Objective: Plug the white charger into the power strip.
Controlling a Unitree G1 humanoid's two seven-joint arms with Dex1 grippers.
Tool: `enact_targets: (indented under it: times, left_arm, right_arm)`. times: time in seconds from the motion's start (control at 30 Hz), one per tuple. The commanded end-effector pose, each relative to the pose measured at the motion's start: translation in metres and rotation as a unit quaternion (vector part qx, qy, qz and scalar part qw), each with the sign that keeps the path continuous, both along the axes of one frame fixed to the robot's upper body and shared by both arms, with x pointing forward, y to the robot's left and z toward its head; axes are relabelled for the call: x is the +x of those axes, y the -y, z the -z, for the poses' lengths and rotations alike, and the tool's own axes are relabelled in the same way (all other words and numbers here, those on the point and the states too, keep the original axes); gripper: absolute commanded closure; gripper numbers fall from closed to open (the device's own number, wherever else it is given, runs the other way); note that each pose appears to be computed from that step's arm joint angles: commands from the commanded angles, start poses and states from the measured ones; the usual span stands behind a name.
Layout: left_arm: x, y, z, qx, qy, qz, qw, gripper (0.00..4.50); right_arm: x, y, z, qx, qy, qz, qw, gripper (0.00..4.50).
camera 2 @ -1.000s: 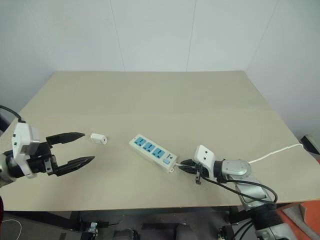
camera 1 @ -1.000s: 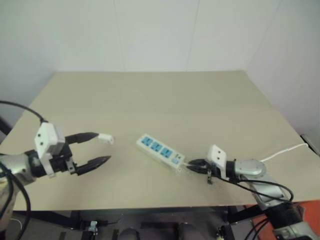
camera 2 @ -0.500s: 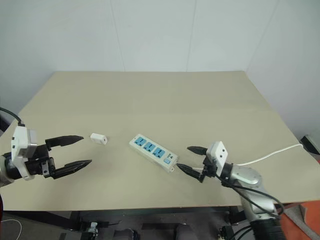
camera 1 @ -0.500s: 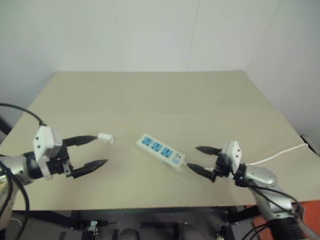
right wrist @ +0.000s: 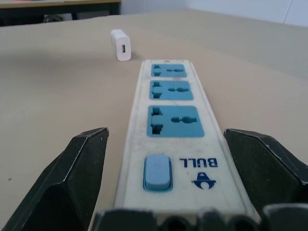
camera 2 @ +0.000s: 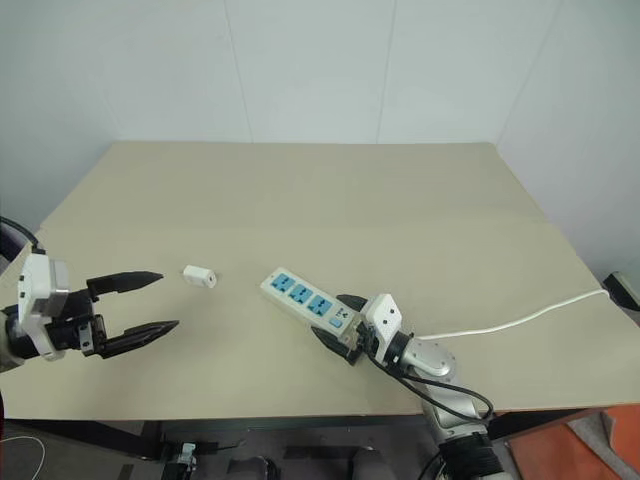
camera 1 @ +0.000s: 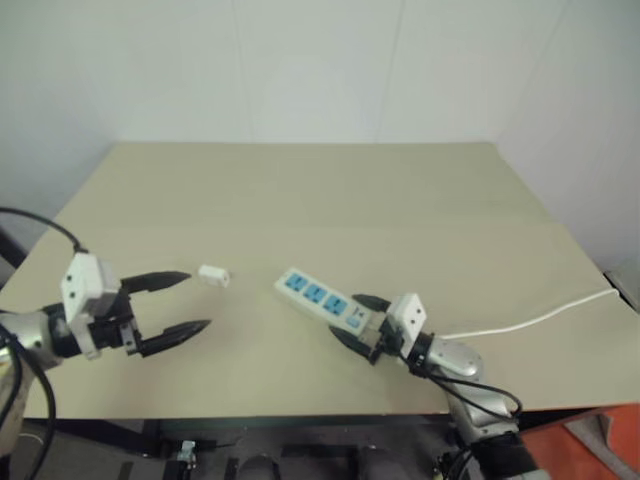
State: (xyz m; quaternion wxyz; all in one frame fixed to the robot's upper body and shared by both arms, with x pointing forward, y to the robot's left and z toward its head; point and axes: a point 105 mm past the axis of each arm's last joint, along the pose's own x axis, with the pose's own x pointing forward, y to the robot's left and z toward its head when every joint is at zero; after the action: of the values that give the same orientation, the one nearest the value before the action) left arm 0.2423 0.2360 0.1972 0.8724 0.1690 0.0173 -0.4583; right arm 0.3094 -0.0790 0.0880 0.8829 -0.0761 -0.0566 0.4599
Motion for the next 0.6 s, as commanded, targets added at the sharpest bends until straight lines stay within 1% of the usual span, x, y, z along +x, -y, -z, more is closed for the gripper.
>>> enact_targets:
  times: [0.03, 0.4, 0.6]
  left_arm:
    - [-0.001, -0.003, -0.005, 0.005, 0.017, -0.002, 1.0, 0.0]
    - [-0.004, -0.006, -0.003, 0.008, 0.02, -0.008, 1.0, 0.0]
    - [-0.007, -0.008, -0.005, 0.011, 0.022, -0.013, 1.0, 0.0]
  right_arm:
    - [0.005, -0.003, -0.005, 0.005, 0.019, -0.002, 1.0, 0.02]
    - [0.01, -0.021, 0.01, 0.011, -0.001, -0.031, 0.999, 0.02]
    - [0.009, -0.019, 0.02, -0.005, -0.014, -0.036, 0.999, 0.02]
